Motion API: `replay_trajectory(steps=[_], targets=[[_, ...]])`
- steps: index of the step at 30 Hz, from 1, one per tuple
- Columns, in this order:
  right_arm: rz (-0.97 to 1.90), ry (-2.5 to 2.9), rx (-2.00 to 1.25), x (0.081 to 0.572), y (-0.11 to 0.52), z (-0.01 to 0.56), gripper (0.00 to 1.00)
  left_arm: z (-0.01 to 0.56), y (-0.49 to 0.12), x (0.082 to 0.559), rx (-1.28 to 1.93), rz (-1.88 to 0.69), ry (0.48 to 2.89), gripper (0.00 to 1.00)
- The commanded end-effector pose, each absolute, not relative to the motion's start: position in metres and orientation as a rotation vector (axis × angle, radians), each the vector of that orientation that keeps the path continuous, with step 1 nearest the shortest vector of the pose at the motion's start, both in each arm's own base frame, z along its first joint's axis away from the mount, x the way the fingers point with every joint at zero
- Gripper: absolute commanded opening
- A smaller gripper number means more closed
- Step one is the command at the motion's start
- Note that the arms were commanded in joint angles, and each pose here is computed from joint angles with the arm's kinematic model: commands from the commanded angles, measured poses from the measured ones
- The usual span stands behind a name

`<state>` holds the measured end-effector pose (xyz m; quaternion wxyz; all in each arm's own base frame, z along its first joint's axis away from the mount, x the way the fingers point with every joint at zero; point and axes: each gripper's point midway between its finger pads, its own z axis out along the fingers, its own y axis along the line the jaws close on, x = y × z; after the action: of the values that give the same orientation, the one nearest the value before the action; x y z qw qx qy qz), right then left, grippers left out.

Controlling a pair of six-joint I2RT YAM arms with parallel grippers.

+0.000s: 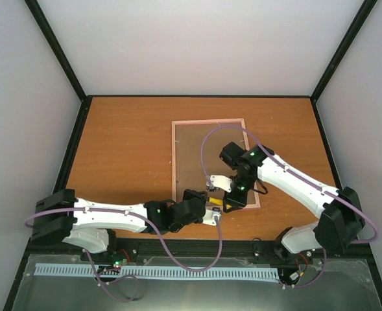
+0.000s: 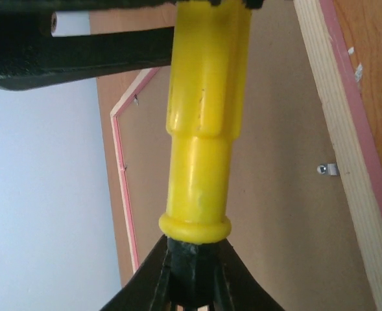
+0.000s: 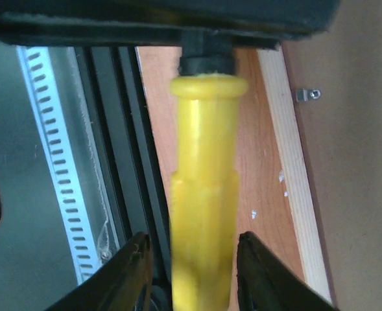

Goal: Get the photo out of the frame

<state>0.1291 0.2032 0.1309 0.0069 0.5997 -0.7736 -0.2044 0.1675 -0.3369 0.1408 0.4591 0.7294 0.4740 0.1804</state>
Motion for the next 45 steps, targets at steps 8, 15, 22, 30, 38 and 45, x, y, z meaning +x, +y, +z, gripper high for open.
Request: replay_trajectory(steps=[8, 15, 22, 30, 38, 45], targets=[[-0.931, -2.503, 2.106, 0.129, 0.224, 0.193, 0.62, 0.175, -0.336, 0.172, 1.484, -0.144, 1.330, 0.01], [-1.153, -2.738, 2.098, 0.178, 0.232, 0.227, 0.63, 0.167, -0.353, 0.156, 1.471, -0.379, 1.412, 0.01], [-1.343, -2.802, 2.049, 0.192, 0.239, 0.243, 0.64, 0.174, -0.358, 0.155, 1.404, -0.465, 1.443, 0.01], [-1.472, -2.683, 2.138, 0.174, 0.241, 0.263, 0.64, 0.187, -0.360, 0.155, 1.352, -0.636, 1.493, 0.01], [-1.466, -2.650, 2.378, 0.159, 0.232, 0.305, 0.66, 0.217, -0.353, 0.156, 1.264, -0.850, 1.480, 0.01], [-1.241, -2.710, 2.312, 0.174, 0.226, 0.283, 0.68, 0.234, -0.344, 0.157, 1.239, -0.999, 1.452, 0.01]])
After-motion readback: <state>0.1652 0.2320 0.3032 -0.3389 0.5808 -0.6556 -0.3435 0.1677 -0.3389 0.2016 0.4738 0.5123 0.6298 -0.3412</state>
